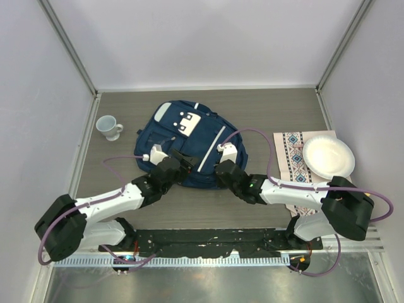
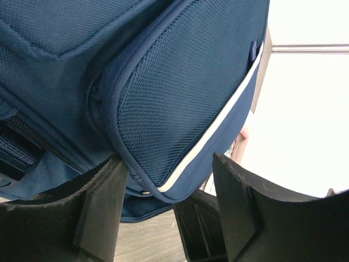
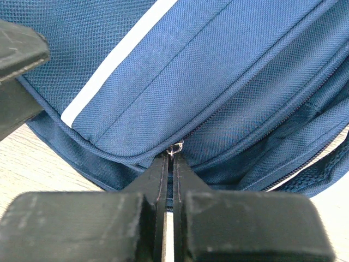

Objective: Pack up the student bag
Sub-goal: Zip the student bag at the center of the board.

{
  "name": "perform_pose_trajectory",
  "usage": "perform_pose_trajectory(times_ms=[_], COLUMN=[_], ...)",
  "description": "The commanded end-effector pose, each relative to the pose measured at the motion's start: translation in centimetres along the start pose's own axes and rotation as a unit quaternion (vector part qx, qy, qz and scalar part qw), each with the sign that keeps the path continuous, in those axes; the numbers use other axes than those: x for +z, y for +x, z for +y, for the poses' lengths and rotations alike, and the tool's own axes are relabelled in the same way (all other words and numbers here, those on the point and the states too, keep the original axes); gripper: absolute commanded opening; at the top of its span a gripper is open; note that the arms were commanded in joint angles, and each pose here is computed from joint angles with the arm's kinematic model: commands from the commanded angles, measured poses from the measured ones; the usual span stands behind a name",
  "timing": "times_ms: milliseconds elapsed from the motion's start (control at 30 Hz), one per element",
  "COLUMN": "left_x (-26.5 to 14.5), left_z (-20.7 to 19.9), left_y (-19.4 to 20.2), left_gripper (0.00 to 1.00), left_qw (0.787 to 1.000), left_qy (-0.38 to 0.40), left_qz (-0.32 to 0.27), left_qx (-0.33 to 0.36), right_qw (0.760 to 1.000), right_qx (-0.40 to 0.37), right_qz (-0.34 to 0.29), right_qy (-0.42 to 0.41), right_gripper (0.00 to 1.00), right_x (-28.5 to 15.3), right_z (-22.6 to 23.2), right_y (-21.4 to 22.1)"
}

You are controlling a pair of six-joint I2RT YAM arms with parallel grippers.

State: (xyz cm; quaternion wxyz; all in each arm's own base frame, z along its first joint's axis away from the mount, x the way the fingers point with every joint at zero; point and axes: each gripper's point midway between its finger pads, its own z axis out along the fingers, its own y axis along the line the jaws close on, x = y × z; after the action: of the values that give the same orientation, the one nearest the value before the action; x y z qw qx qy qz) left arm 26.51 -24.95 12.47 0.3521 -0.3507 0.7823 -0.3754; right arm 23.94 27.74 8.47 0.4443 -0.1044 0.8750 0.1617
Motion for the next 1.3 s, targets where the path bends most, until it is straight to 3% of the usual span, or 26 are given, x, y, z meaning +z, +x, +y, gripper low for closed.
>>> perform_pose_trajectory(times_ms=[0, 33, 67, 133, 167, 267, 567, 633, 700, 833, 933, 1067, 1267], left_x=[0.8, 1.3, 1.5, 1.8, 1.9, 2.1, 3.2, 3.6, 3.3, 4.2, 4.2, 3.7, 3.0], left_z=[-3.6, -3.2, -3.1, -2.8, -2.6, -1.5, -0.5, 0.0, -0.8, 0.4, 0.5, 2.3, 4.3], left_y=[-0.8, -0.5, -0.2, 0.1, 0.1, -0.3, -2.1, -3.1, -2.9, -3.6, -4.7, -6.4, -8.2], left_gripper=[0.58, 0.53, 0.40, 0.28, 0.16, 0.00, 0.00, 0.00, 0.00, 0.00, 0.00, 0.00, 0.00], left_qw=[0.998, 0.998, 0.999, 0.999, 0.999, 0.999, 0.981, 0.971, 0.947, 0.917, 0.916, 0.924, 0.931], left_qy=[0.054, 0.045, 0.042, 0.032, 0.029, 0.013, 0.016, 0.011, 0.025, -0.008, -0.011, -0.032, -0.048], left_qz=[-0.029, -0.025, -0.019, -0.015, -0.016, -0.006, 0.113, 0.128, 0.181, 0.236, 0.235, 0.221, 0.211], left_qx=[-0.033, -0.020, -0.014, 0.005, 0.012, 0.048, 0.155, 0.201, 0.263, 0.322, 0.325, 0.309, 0.294], right_qw=[0.999, 0.998, 0.998, 0.998, 0.999, 0.999, 0.996, 0.993, 0.990, 0.985, 0.991, 0.997, 0.998], right_qx=[0.028, 0.029, 0.026, 0.022, 0.021, 0.018, 0.008, 0.001, -0.009, -0.029, -0.047, -0.072, -0.032], right_qz=[-0.036, -0.039, -0.039, -0.040, -0.040, -0.040, -0.044, -0.046, -0.046, -0.040, -0.034, -0.042, -0.031], right_qy=[-0.028, -0.031, -0.030, -0.031, -0.028, -0.030, -0.076, -0.104, -0.132, -0.164, -0.124, -0.008, 0.045], right_gripper=[0.01, 0.01, 0.01, 0.01, 0.01, 0.01, 0.01, 0.01, 0.01, 0.01, 0.01, 0.01, 0.01], right_x=[-0.3, -0.4, -0.4, -0.5, -0.4, -0.6, -1.4, -1.8, -2.2, -2.4, -1.5, -0.3, 0.6], right_z=[1.7, 1.8, 1.7, 1.7, 1.4, 1.3, 2.5, 3.6, 4.9, 6.8, 5.6, 0.6, -5.5], right_y=[-2.5, -2.7, -2.6, -2.5, -2.4, -2.2, -2.1, -2.4, -2.4, -2.3, -2.1, -3.0, -3.8])
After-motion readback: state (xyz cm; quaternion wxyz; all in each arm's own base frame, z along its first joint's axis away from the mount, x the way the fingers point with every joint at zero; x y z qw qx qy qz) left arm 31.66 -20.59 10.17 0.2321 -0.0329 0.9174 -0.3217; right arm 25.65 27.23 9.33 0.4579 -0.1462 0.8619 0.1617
